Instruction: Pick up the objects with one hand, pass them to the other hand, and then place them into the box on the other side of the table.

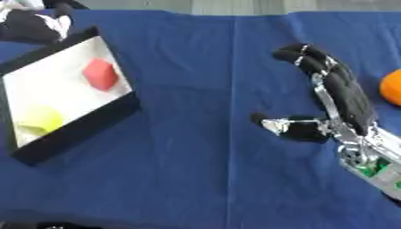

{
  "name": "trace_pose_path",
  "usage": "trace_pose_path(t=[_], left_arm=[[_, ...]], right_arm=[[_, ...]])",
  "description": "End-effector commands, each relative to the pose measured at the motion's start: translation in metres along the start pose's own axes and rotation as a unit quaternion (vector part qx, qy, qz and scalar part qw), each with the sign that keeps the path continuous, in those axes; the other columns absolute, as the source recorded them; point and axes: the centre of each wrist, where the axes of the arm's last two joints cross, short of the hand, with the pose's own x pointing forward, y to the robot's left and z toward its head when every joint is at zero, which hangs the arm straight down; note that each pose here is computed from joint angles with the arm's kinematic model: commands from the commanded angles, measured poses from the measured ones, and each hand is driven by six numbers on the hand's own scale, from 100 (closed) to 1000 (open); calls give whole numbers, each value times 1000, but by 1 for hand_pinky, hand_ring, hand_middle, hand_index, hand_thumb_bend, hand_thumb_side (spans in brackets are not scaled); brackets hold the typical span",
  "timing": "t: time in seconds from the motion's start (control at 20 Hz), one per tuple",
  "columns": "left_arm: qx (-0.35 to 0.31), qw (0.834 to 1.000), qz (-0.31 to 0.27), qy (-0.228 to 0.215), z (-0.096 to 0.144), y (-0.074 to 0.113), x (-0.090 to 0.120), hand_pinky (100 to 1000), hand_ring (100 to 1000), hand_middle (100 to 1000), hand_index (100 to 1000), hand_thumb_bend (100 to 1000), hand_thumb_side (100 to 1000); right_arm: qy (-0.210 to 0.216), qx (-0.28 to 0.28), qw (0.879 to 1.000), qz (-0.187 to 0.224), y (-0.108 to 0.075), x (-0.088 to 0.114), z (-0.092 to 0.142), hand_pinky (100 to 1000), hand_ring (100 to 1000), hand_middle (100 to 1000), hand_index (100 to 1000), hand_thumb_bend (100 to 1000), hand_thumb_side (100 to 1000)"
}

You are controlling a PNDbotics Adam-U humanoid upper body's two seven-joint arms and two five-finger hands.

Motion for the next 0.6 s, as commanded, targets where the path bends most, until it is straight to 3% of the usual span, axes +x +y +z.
trace_pose_path(t=[0.05,0.3,0.6], left_arm=[[35,999,19,-11,10,21,3,864,738,665,767,100,265],[65,996,57,-10,15,28,2,868,729,654,767,100,284],[71,994,88,-5,16,29,-2,871,725,647,764,100,348]], right_arm=[[6,7,999,38,-28,-16,-4,828,814,772,816,681,242],[19,43,996,74,-46,-35,3,835,819,776,811,683,238],[55,61,994,70,-68,-58,21,829,818,778,816,682,238]])
